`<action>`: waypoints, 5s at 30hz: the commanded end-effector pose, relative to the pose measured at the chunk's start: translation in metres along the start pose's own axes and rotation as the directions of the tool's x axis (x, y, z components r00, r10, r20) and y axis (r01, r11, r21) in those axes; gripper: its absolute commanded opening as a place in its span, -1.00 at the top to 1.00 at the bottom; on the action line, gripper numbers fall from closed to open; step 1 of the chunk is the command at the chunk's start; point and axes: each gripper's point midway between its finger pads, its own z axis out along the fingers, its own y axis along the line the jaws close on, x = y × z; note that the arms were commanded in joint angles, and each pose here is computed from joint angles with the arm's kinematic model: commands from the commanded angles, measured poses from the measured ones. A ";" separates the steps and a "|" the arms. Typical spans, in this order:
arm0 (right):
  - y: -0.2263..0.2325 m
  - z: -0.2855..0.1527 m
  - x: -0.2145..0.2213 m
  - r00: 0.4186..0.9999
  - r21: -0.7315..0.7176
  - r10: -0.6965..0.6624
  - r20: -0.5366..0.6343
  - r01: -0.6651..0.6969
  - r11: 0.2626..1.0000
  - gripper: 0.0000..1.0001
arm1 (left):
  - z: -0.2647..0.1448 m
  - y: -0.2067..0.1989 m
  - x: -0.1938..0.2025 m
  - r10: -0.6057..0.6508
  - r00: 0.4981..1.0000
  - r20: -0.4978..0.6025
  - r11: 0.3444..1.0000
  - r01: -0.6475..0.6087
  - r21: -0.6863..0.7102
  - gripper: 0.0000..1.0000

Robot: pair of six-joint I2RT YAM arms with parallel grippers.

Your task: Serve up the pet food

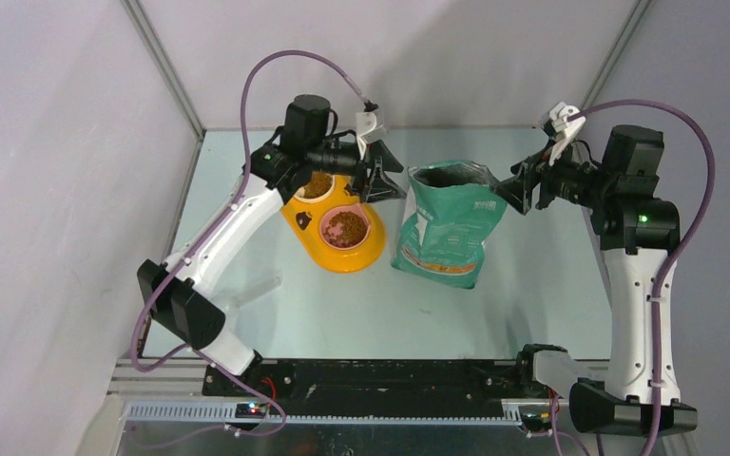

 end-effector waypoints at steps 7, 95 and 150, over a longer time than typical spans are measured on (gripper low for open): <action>0.026 0.011 0.007 0.984 -0.123 -0.161 -0.071 0.151 0.981 -0.41 | 0.022 -0.015 -0.016 0.160 0.987 0.030 0.973 -0.163 0.165 -0.42; 0.055 0.099 -0.011 0.921 -0.323 -0.375 -0.100 0.327 0.888 0.30 | 0.003 -0.034 -0.062 -0.116 0.988 0.106 0.990 0.107 0.090 1.00; 0.035 0.026 0.029 0.814 -0.249 -0.525 -0.249 0.470 0.847 0.64 | 0.033 -0.009 -0.019 0.300 0.934 -0.194 0.940 -0.324 -0.106 1.00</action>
